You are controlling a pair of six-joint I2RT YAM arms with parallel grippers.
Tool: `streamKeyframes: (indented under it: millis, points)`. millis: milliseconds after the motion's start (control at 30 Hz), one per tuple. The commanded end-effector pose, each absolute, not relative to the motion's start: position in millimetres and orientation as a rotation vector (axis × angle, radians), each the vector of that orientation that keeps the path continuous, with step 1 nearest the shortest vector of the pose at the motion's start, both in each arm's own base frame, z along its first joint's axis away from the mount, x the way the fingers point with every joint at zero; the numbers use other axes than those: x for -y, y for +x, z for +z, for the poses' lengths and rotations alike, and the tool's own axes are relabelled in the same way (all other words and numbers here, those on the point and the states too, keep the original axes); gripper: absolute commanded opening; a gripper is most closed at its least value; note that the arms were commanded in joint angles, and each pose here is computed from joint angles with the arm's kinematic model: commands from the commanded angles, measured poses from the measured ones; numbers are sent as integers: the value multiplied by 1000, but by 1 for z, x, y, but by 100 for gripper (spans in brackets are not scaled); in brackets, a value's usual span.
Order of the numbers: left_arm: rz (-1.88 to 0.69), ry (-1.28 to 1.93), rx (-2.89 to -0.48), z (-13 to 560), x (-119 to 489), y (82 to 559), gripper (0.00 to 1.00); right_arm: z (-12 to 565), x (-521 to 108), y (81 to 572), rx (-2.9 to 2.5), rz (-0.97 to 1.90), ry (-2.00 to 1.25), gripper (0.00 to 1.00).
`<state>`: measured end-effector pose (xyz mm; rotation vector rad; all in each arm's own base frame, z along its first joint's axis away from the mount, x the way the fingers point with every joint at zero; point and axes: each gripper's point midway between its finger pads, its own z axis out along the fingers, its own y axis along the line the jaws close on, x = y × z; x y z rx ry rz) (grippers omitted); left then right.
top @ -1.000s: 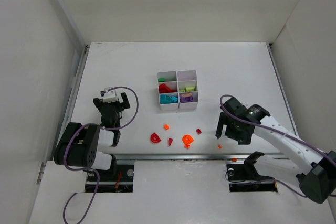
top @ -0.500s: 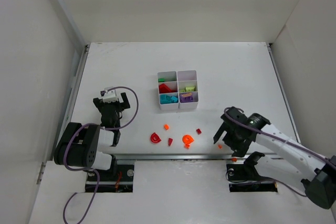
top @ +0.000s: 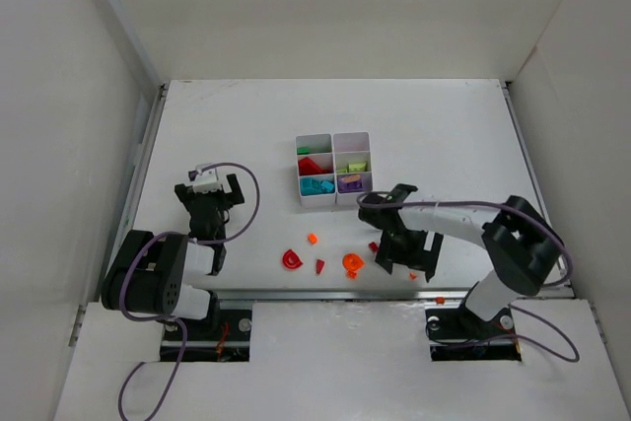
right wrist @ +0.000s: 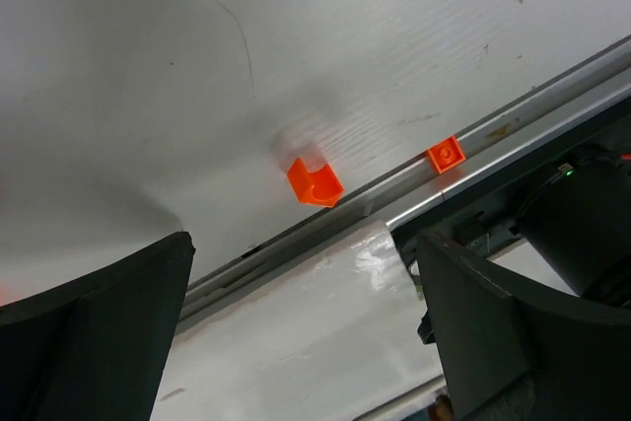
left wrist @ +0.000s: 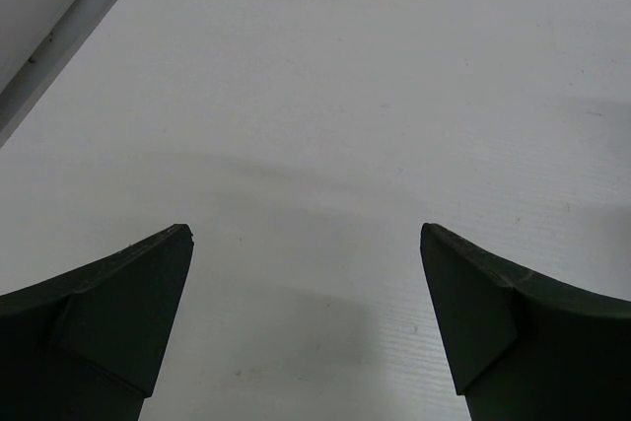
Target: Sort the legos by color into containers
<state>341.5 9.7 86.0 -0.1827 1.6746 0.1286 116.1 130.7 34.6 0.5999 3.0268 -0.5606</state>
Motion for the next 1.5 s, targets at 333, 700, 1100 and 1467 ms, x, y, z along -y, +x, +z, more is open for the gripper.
streamKeyframes:
  millis: [333,700,1100,1467]
  points:
    - [57,-228,-1386,162,-10,356,100,86,-122,114,-2850,-74,563,100]
    - [57,-228,-1386,162,-10,356,100,91,-122,113,-2833,7,520,95]
    - [57,-228,-1386,162,-10,356,100,93,-124,119,-2819,20,452,95]
    - [57,-228,-1386,162,-10,356,100,91,-122,118,-2828,11,396,91]
